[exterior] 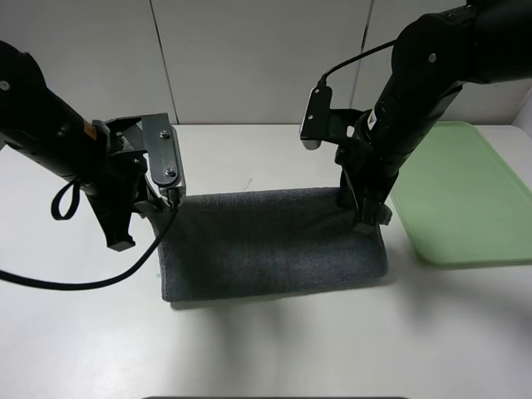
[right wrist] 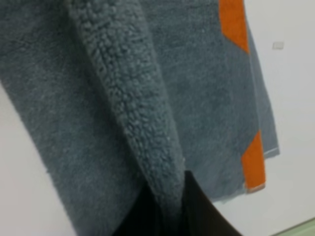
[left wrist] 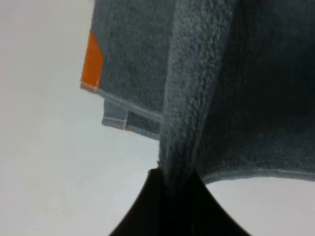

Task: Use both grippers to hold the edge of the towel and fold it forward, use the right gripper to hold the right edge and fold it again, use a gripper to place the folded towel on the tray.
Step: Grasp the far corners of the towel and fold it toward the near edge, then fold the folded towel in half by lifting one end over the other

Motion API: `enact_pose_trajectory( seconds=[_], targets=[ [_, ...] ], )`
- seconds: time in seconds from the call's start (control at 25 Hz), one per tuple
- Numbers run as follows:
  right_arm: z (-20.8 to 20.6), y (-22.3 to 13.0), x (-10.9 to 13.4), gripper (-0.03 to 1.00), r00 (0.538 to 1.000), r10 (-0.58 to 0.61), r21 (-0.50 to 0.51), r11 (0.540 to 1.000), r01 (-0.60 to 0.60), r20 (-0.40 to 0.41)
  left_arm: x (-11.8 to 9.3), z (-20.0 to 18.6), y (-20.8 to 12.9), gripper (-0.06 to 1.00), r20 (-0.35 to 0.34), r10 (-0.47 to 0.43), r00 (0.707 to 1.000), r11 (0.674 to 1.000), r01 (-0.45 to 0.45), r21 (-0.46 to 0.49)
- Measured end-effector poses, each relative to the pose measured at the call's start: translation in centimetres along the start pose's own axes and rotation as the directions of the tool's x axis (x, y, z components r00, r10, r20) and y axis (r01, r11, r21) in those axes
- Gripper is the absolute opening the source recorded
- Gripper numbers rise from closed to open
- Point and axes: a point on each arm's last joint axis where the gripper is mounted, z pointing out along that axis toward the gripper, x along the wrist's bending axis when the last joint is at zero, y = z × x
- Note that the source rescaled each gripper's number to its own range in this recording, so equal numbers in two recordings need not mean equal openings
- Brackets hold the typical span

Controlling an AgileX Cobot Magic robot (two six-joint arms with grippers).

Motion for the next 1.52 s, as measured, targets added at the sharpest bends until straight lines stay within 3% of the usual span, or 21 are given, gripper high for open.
enact_pose_trajectory(
  seconds=[0.6, 0.72, 0.76, 0.8, 0.92, 1.0, 1.12, 1.52],
  targets=[
    [0.2, 0.3, -0.2, 0.00, 0.999, -0.021, -0.018, 1.000, 0.021, 0.035, 0.5, 3.9, -0.5, 0.01, -0.023, 0.008, 1.000, 1.000, -0.008, 0.003],
    [0.2, 0.3, -0.3, 0.01, 0.999, -0.029, -0.014, 0.999, 0.030, 0.046, 0.5, 3.9, -0.5, 0.11, -0.029, 0.008, 1.000, 1.000, -0.008, -0.002],
    [0.2, 0.2, -0.4, 0.05, 0.998, -0.030, -0.007, 1.000, 0.030, 0.055, 0.5, 3.9, -0.5, 0.21, -0.028, 0.014, 1.000, 1.000, -0.014, 0.003],
    [0.2, 0.1, -0.5, 0.17, 0.998, -0.028, 0.006, 1.000, 0.028, 0.063, 0.5, 3.9, -0.7, 0.31, -0.028, 0.011, 1.000, 1.000, -0.011, 0.008],
    [0.2, -0.2, -0.9, 0.75, 0.994, 0.046, 0.018, 0.999, -0.048, 0.099, 0.8, 3.9, -0.6, 0.77, -0.053, -0.046, 0.998, 0.999, 0.045, -0.012],
    [0.2, -0.2, -1.3, 0.91, 0.987, 0.081, 0.010, 0.997, -0.083, 0.135, 1.1, 3.9, -0.4, 0.91, -0.074, -0.089, 0.993, 0.996, 0.087, -0.038],
    [0.1, -0.2, -1.6, 0.98, 0.981, 0.102, 0.003, 0.995, -0.104, 0.165, 1.3, 3.8, -0.2, 0.98, -0.095, -0.110, 0.989, 0.993, 0.104, -0.063],
    [0.1, -0.2, -1.6, 1.00, 0.979, 0.113, 0.000, 0.993, -0.115, 0.172, 1.2, 3.9, -0.3, 1.00, -0.087, -0.120, 0.989, 0.992, 0.115, -0.055]
  ],
)
